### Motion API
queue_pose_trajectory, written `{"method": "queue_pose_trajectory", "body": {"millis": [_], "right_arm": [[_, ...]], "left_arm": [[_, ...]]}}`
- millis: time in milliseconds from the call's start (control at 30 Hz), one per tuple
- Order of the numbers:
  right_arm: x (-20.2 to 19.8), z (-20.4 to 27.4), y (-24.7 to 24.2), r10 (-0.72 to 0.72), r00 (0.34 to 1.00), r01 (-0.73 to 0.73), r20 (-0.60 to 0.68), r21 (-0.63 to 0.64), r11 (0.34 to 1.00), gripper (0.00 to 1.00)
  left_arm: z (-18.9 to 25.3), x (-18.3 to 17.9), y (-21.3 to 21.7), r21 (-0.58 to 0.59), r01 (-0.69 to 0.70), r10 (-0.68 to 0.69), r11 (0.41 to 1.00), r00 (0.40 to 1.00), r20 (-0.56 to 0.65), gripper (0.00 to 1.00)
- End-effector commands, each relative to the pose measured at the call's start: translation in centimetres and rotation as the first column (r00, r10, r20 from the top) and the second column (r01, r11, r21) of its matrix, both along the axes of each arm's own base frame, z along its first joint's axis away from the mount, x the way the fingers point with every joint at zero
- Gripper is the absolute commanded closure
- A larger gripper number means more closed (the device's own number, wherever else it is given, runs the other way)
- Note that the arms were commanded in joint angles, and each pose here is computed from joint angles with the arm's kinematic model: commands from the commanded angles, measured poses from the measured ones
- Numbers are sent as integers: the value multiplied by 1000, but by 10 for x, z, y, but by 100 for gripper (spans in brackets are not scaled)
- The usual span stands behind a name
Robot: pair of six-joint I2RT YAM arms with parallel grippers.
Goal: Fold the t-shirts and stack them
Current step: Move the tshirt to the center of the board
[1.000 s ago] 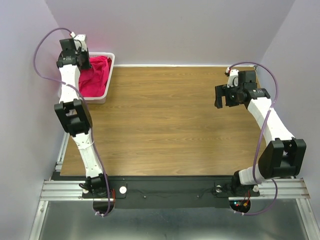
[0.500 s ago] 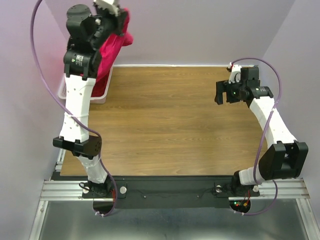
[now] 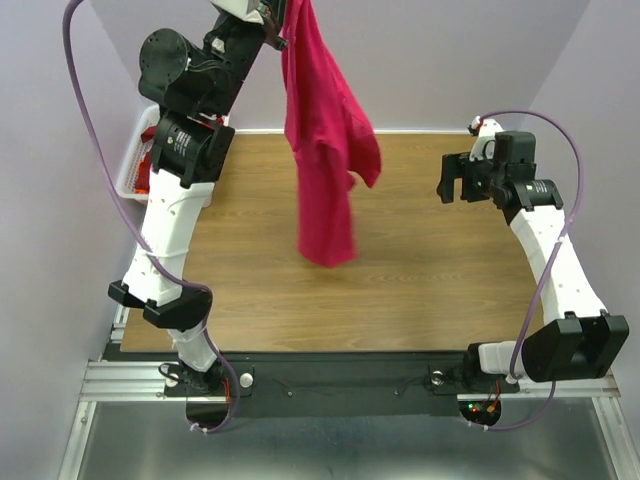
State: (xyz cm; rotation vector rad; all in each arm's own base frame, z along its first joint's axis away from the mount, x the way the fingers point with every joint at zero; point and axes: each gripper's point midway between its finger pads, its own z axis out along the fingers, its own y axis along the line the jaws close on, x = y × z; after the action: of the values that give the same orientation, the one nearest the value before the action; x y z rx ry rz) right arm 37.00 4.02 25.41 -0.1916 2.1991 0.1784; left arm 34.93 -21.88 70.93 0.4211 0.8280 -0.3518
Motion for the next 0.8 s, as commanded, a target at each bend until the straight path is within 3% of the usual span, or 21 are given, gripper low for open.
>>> {"method": "queue_pose_trajectory", "body": {"millis": [0, 200, 367, 400, 467, 533, 567, 600, 633, 700, 733, 767], "right_arm": [[3, 24, -6, -40, 996, 39, 82, 11, 999, 1], [-3, 27, -15, -63, 993, 65, 100, -26, 998, 1], [-10, 23, -22, -49, 993, 58, 104, -88, 994, 1], [-12, 22, -22, -28, 994, 38, 101, -103, 994, 1], [-19, 12, -16, 31, 997, -24, 65, -112, 993, 1], [-33, -1, -1, 149, 989, -148, 3, -99, 984, 1], [-39, -14, 5, 198, 979, -201, -45, -86, 976, 1], [-46, -25, 9, 255, 963, -263, -86, -87, 961, 1], [-58, -39, 15, 294, 944, -304, -153, -49, 951, 1], [-68, -73, 15, 322, 904, -341, -281, -21, 940, 1], [-77, -86, 14, 343, 874, -369, -343, -10, 929, 3], [-81, -95, 13, 346, 858, -376, -379, -4, 927, 4]], "left_arm": [[57, -50, 25, -117, -34, 58, 993, 975, 215, 100], [-17, -6, -7, 4, -30, 30, 1000, 999, 32, 100], [-158, 22, -16, 157, -32, 73, 987, 961, -266, 100], [-211, 25, -8, 223, -49, 127, 974, 927, -352, 100], [-270, 27, 10, 301, -75, 211, 951, 868, -450, 100], [-345, 33, 36, 395, -68, 298, 916, 775, -558, 100], [-386, 28, 46, 447, -25, 337, 894, 697, -633, 100], [-412, 27, 53, 471, 24, 343, 882, 653, -676, 89], [-455, 31, 72, 507, 53, 393, 860, 564, -726, 79], [-496, 25, 92, 497, 109, 409, 861, 433, -804, 67], [-513, 29, 117, 481, 92, 421, 872, 361, -832, 40], [-518, 28, 124, 462, 96, 408, 882, 338, -848, 26]]}}
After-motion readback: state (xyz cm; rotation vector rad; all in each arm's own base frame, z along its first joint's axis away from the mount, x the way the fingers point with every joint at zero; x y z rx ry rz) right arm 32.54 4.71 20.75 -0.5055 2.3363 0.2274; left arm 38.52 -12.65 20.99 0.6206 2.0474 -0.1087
